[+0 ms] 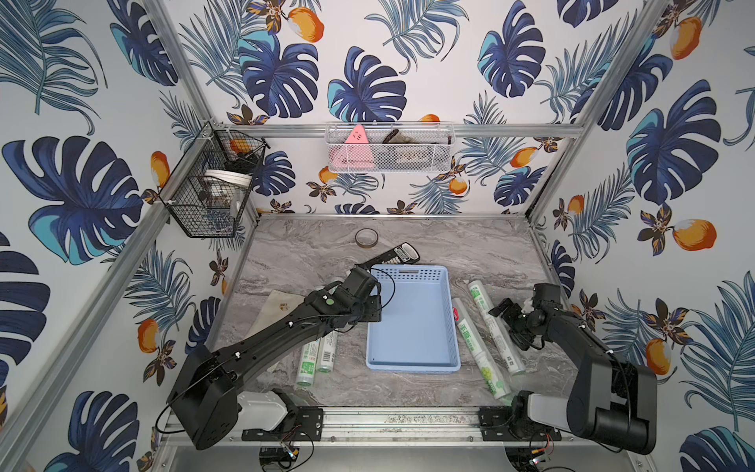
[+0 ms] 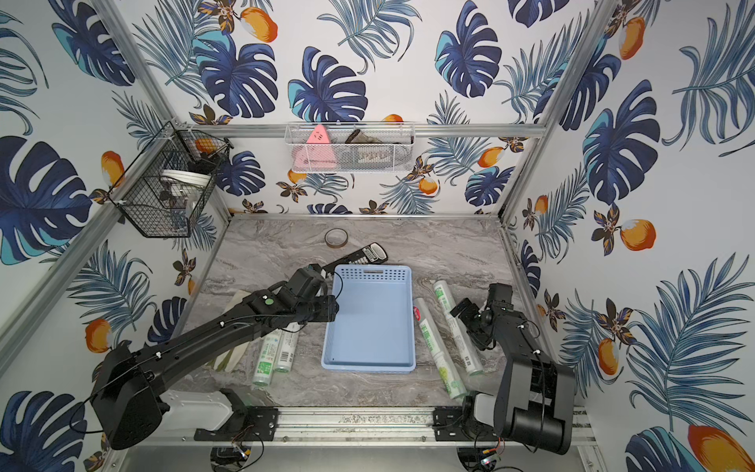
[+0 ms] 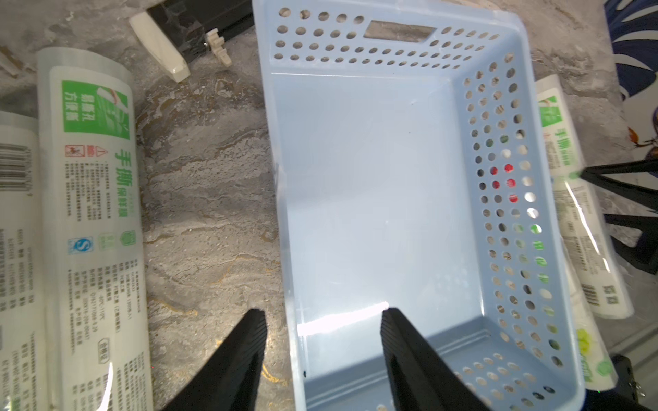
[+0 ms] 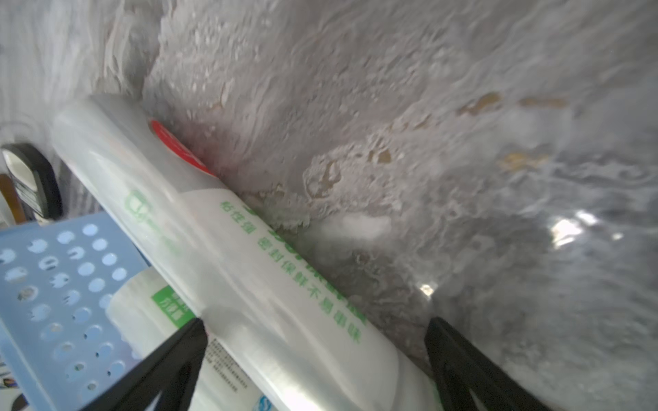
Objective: Put the plastic wrap into the basket
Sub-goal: Pick up the plastic wrap from the center of the board.
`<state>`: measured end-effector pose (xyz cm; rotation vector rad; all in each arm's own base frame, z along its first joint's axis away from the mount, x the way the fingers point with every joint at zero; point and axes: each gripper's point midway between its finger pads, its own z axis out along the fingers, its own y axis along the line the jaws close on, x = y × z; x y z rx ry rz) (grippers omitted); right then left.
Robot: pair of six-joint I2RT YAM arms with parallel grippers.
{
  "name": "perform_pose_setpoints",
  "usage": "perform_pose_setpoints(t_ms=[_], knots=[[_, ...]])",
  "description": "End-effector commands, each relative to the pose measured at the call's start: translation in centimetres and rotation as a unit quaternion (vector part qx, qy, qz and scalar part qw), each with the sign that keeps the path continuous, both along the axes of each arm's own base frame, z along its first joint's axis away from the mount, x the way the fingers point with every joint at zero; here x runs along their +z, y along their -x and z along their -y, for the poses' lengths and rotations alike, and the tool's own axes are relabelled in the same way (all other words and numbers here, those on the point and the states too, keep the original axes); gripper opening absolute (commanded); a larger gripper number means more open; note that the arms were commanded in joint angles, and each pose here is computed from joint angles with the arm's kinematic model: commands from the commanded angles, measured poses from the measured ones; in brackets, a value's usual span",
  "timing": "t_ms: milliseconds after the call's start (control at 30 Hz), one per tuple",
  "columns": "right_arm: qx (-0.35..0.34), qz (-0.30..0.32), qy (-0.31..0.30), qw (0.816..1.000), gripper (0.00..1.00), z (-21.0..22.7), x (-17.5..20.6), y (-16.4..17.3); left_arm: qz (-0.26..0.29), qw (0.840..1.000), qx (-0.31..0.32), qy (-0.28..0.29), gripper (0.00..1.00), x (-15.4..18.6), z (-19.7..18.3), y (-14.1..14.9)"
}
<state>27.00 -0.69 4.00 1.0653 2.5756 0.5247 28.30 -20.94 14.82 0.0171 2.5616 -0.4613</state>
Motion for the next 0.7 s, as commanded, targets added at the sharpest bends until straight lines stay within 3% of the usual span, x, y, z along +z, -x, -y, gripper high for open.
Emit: perform_pose_setpoints(t_ms=[0,333,500,600,667], knots=[[0.041,-0.027,0.011,0.999,1.0,-1.8,-0.1,0.8,0.007,0.996,-0.072,0.054,0.6,1.7,3.1,1.2],[0.085,-0.088,0.151,0.981,0.97,-2.9,-1.2,1.8,0.013,0.99,-0.138,0.012,0.62,1.8,7.2,4.3],[0.093,-0.093,0.167,0.977,0.91,-2.6,-1.5,1.3,0.02,0.988,-0.15,0.007,0.62,2.2,8.1,4.9],[0.098,-0.101,0.166,0.976,0.76,-2.8,-2.1,0.8,0.027,0.988,-0.15,0.006,0.62,2.5,8.4,4.8],[0.096,-0.101,0.169,0.976,0.77,-2.6,-2.3,0.3,0.028,0.988,-0.152,0.007,0.62,2.7,8.5,4.9]])
